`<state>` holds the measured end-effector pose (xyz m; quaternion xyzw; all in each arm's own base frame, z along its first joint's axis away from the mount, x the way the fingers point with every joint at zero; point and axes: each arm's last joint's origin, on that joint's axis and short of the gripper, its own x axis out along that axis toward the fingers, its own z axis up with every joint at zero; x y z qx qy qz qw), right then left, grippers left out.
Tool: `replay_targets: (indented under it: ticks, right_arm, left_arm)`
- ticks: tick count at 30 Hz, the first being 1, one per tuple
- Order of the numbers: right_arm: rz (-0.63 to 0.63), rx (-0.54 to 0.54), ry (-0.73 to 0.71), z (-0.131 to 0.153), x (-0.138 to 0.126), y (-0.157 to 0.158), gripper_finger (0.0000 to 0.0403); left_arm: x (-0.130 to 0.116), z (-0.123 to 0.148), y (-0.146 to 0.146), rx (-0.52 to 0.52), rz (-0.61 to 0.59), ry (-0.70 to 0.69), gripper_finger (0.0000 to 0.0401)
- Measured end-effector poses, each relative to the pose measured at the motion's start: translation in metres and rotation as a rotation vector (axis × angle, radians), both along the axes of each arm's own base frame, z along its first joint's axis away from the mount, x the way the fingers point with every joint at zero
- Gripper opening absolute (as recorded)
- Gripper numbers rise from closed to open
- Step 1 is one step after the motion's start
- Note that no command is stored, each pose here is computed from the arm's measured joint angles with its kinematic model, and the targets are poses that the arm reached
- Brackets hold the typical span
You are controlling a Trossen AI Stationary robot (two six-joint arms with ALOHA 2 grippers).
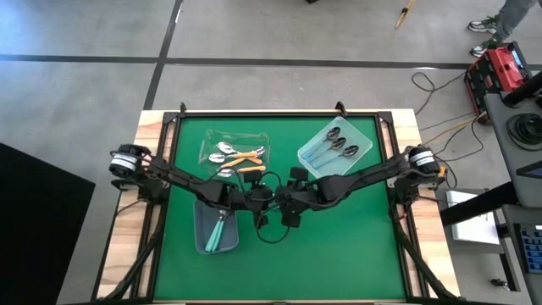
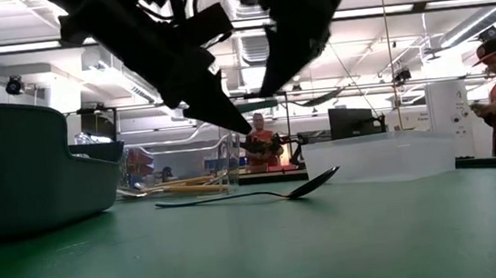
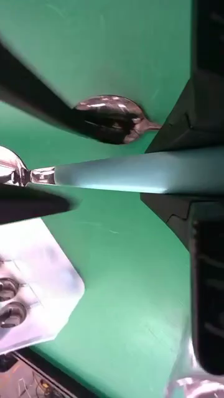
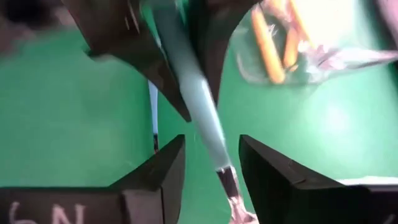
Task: Sort silverware by color (type)
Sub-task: Put the light blue spoon into the gray bin
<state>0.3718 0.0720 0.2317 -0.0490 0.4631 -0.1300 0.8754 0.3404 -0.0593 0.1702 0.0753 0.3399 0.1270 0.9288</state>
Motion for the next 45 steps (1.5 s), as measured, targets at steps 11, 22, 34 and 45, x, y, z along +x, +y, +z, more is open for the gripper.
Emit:
replay_targets:
  ticks: [11, 22, 34, 45]
  right_arm:
    - [0.029, 0.004, -0.235, 0.080, -0.042, 0.005, 0.0148]
    - [-0.036, -0.227, -0.356, 0.094, -0.070, 0.035, 0.0144]
    - [-0.043, -0.215, -0.630, 0.073, -0.057, 0.044, 0.0153]
    - [-0.226, 0.020, -1.024, 0.054, -0.047, -0.003, 0.0153]
  left_arm:
    - [-0.029, 0.028, 0.004, 0.041, 0.047, -0.072, 0.0045]
    - [-0.077, 0.068, -0.009, 0.125, 0.131, -0.254, 0.0045]
    - [-0.095, 0.087, -0.030, 0.302, 0.367, -0.390, 0.0044]
    - [-0.073, 0.085, -0.045, 0.385, 0.447, -0.390, 0.0044]
